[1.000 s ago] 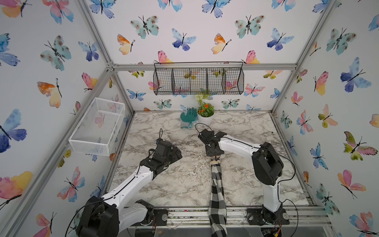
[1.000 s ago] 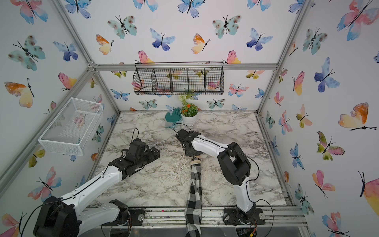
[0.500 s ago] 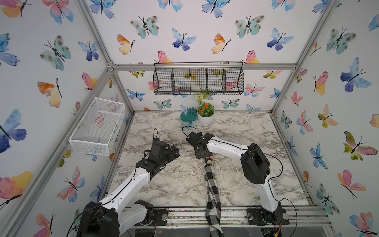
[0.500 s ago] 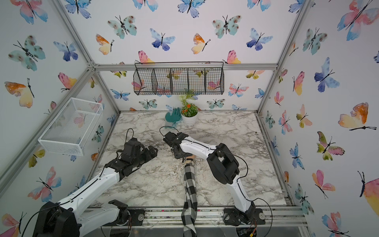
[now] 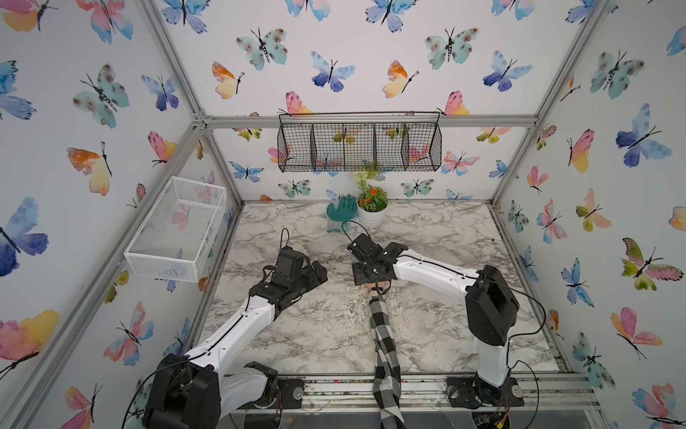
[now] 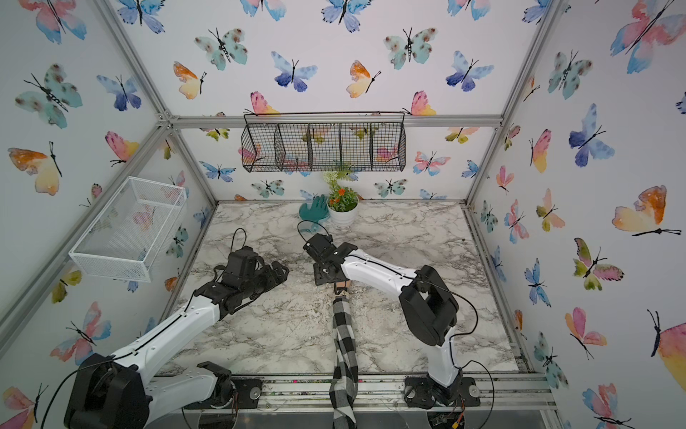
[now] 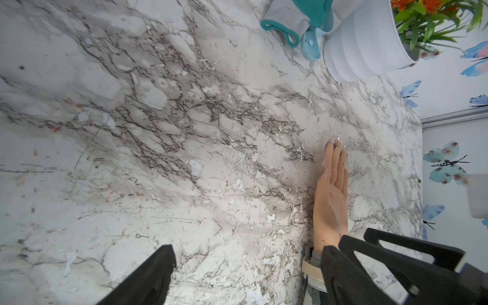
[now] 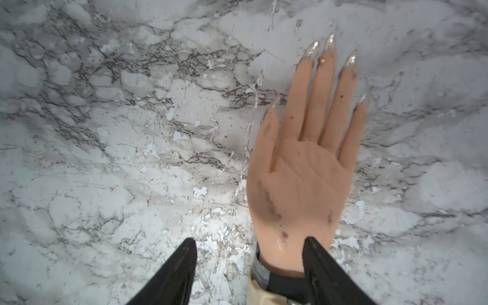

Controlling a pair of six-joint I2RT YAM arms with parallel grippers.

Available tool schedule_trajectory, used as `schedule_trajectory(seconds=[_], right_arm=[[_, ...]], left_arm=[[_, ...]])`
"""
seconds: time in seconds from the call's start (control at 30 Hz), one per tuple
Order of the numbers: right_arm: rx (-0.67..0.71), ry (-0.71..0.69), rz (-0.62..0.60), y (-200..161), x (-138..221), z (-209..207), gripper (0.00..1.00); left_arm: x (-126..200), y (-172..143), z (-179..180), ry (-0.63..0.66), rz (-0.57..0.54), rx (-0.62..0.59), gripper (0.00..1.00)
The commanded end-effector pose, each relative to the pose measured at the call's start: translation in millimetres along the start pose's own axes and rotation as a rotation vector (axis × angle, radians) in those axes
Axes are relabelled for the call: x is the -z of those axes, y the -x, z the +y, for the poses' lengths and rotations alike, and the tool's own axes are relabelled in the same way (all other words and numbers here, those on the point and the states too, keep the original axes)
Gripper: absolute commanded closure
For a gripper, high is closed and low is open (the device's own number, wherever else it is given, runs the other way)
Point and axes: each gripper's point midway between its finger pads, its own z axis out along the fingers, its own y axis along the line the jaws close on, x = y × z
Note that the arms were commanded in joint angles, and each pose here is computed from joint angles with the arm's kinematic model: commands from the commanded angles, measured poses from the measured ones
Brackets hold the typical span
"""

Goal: Take off the watch
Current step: Adjust the hand at the center of the board, then untie the watch from the hand.

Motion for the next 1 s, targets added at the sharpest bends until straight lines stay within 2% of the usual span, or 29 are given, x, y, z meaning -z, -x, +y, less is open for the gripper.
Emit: schedule_trajectory(seconds=[0.0,0.17,0.33,0.63,0.8,0.97], right_arm=[[-0.014,0.025,-0.054,10.7,16.3,-23.0,0.3],[-0.035,-0.001,-0.081,5.5,32.0,-50.9,0.24],[-0.065,-0.012,-0.071,-5.0,29.2,-57.2,0.21],[-0.147,0.078,-0.055,-17.7,30.2,-48.9,0.17],[-0.187,0.13,-0.067,-22.0,30.1,-44.5,0.2],[-0.171,0.116,-0.001,-31.0,24.3,-43.1,0.17]], left_arm=[[-6.9,-4.0,-17.9,-0.061,0.063,-0.03,0.11],[-30.4,-9.5,-42.2,-0.115,0.14,-0.045,0.11],[-54.9,-17.3,-70.6,-0.127,0.196,-0.116,0.11],[-88.7,-28.6,-84.1,-0.05,0.246,-0.174,0.11],[-104.3,-34.4,-84.7,-0.008,0.273,-0.19,0.11],[-112.9,-44.7,-88.4,0.0,0.294,-0.219,0.11]])
